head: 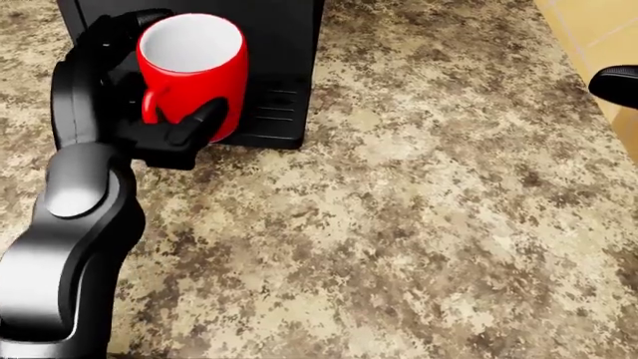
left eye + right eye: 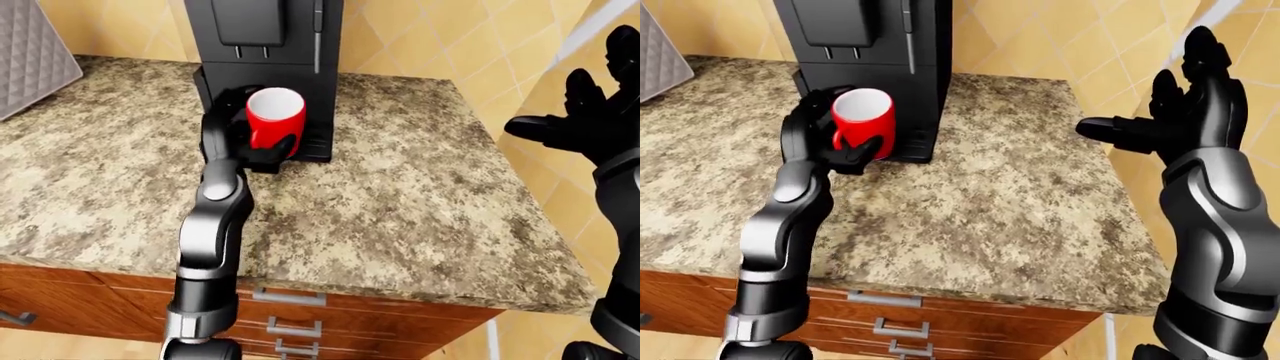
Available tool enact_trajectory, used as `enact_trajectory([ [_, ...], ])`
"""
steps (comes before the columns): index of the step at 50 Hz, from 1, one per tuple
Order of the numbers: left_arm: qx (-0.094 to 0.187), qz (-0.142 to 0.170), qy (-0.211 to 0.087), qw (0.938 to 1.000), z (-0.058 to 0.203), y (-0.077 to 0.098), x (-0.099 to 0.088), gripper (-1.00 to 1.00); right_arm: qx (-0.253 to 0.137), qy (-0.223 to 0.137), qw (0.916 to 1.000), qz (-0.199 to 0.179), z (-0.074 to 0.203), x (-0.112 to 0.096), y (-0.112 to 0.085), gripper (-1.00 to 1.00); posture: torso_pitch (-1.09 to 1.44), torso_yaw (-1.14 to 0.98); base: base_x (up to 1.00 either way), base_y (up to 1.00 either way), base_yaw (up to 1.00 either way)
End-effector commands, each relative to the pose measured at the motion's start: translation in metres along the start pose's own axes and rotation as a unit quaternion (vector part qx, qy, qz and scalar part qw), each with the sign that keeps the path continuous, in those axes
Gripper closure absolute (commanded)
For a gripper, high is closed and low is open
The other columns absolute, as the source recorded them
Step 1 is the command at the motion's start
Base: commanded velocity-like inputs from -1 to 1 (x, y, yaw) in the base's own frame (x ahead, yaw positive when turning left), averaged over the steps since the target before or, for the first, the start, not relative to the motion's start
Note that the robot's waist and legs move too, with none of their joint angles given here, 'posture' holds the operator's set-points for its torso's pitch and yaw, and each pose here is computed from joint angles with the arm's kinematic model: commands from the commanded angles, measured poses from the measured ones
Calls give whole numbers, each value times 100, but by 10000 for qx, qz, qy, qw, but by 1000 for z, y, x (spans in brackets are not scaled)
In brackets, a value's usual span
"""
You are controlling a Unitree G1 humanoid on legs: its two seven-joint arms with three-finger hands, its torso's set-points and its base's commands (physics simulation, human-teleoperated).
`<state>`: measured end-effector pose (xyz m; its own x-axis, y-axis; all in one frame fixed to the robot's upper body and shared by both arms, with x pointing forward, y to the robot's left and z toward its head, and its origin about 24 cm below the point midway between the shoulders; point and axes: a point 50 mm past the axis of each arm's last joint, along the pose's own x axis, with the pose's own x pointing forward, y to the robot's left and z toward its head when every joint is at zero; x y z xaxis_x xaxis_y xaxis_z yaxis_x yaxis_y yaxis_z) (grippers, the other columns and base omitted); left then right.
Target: Pick the mug from under the coffee machine dispenser and place it on the counter.
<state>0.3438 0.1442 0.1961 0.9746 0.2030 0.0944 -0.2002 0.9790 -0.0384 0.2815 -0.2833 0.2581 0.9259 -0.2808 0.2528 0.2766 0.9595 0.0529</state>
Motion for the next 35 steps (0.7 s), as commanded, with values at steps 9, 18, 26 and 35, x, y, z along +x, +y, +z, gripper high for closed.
enact_trajectory([
  [9,-236,-499,-430,9976,30,7,-23,100,-11,-470,9989,-8,21,-1,0,-100,0,0,0,0,0],
  [18,-271,-1058,-222,9938,29,17,-41,100,-24,-476,9989,-2,22,-2,0,-100,0,0,0,0,0],
  [26,-288,-1312,-350,9903,37,20,-55,100,-33,-482,9988,-4,22,-2,-1,-100,0,0,0,0,0],
  [35,-296,-1496,-458,9872,39,25,-68,100,-43,-484,9988,1,20,-1,-1,-100,0,0,0,0,0],
])
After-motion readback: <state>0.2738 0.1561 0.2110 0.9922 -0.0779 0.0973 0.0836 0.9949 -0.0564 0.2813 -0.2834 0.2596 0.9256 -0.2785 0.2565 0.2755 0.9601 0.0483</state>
